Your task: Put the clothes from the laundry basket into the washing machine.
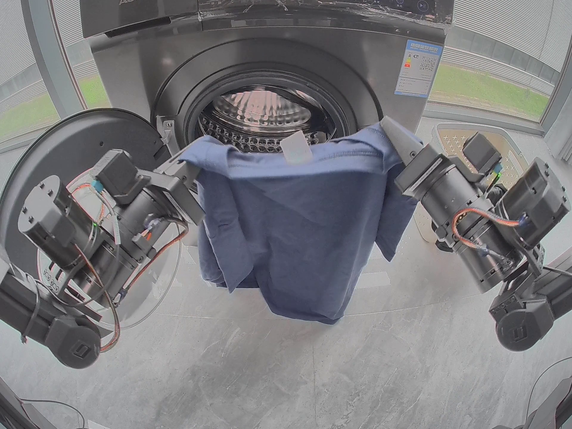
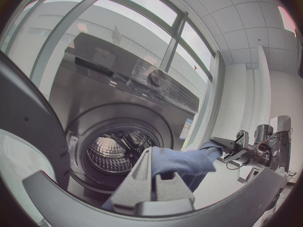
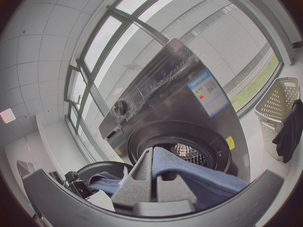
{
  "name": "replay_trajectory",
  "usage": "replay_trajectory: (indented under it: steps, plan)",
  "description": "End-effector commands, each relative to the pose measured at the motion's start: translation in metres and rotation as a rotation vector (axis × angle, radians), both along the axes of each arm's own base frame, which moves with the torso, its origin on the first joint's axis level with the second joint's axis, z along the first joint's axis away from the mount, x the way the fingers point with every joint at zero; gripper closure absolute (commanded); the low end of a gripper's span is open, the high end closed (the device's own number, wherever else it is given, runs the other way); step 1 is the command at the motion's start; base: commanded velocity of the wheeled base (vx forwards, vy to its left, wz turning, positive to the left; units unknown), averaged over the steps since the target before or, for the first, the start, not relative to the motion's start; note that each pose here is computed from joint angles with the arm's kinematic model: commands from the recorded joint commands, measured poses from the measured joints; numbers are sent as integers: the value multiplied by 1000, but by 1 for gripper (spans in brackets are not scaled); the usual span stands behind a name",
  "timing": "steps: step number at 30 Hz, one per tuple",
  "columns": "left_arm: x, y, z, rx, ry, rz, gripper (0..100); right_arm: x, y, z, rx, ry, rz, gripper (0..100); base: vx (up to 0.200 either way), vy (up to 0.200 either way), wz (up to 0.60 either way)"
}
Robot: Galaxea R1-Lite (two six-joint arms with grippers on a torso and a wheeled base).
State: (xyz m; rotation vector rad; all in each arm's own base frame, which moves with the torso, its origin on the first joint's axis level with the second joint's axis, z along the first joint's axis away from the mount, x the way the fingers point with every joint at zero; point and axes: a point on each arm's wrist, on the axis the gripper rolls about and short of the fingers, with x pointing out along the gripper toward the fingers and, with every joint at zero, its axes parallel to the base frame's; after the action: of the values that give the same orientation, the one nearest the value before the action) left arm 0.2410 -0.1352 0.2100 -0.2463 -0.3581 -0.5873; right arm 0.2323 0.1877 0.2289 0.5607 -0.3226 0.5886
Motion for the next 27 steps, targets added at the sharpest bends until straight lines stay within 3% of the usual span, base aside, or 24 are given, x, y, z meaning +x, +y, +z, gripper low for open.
replay_trajectory:
  steps: [1, 6, 7, 9, 10, 11, 15, 19, 27]
  plan:
    - [19, -23, -29, 52, 76, -50, 100, 13, 11, -44, -108, 104, 11, 100, 0, 0, 0]
    - [43, -42, -23, 24, 29, -66, 100, 11, 19, -77, -210, 184, 56, 100, 0, 0, 0]
    - [48, -45, -19, 10, 10, -66, 100, 7, 20, -87, -246, 213, 67, 0, 0, 0, 0]
    - [55, -50, -12, -12, -16, -63, 100, -7, 20, -105, -331, 255, 111, 0, 0, 0, 0]
    - [55, -50, -12, -12, -16, -63, 100, -7, 20, -105, -331, 255, 111, 0, 0, 0, 0]
    - [61, -53, -9, -23, -27, -57, 100, -18, 17, -125, -421, 301, 147, 0, 0, 0, 0]
    - [65, -56, -2, -35, -43, -53, 100, -33, 7, -162, -576, 395, 165, 0, 0, 0, 0]
    - [65, -56, -1, -38, -47, -53, 100, -37, 3, -169, -602, 419, 175, 0, 0, 0, 0]
    - [57, -65, 2, -41, -55, -87, 100, -14, 19, -170, -557, 368, 159, 0, 0, 0, 0]
